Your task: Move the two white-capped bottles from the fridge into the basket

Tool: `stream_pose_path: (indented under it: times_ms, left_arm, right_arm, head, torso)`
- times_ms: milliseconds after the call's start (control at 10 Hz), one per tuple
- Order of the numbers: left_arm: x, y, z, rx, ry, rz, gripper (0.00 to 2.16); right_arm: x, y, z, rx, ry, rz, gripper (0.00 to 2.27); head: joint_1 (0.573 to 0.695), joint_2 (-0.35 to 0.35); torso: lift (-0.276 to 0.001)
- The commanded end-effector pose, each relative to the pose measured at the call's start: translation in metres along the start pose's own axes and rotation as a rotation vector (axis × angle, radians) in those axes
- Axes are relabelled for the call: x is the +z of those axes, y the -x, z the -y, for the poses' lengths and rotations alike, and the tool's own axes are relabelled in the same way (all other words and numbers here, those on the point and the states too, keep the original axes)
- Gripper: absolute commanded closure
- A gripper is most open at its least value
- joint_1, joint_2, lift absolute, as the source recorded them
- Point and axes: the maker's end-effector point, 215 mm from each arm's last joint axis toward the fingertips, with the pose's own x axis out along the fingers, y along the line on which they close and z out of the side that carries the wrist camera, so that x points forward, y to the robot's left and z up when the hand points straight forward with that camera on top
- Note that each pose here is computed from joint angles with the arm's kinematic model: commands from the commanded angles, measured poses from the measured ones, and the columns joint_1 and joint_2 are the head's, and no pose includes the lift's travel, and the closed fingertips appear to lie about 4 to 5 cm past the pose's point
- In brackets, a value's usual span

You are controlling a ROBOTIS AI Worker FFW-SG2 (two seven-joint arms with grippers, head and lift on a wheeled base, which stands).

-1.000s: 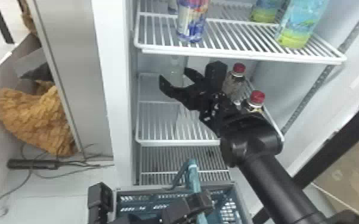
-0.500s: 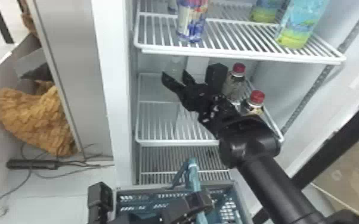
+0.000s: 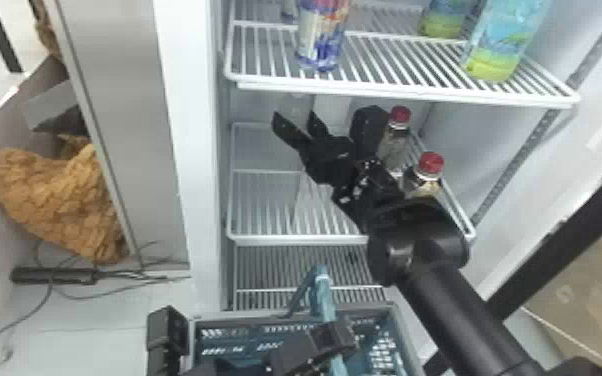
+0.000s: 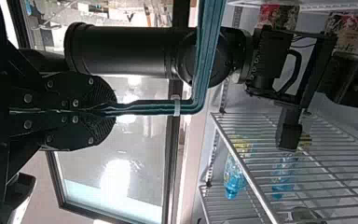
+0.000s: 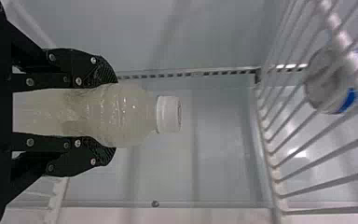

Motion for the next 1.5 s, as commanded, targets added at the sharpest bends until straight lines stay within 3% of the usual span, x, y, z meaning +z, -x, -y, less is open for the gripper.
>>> stream_pose_path:
  times_ms: [0,400,700,1400]
  left_arm:
    - [0.001,0.002,-0.001,-0.001,0.004,0.009,1.12]
    - [0.000,0.004,-0.001,0.000,0.006,0.013,1.12]
    - [0.000,0.005,-0.001,-0.003,0.008,0.018,1.12]
    - [0.001,0.007,-0.002,-0.003,0.010,0.023,1.12]
  right_arm:
    - [0.008,0.011,-0.001,-0.002,-0.014,0.034,0.87]
    - [0.018,0.054,-0.008,0.005,-0.045,0.063,0.87]
    - [0.036,0.100,-0.004,-0.008,0.022,0.039,0.87]
    - [0.052,0.172,-0.027,-0.006,0.019,0.000,0.87]
  head:
    - [0.695,-0.179]
    - [0.695,-0.191]
    - [0.695,-0.225]
    - [0.695,-0.283]
  torso:
    - [-0.260]
    - [-0.260]
    - [-0.260]
    - [-0.260]
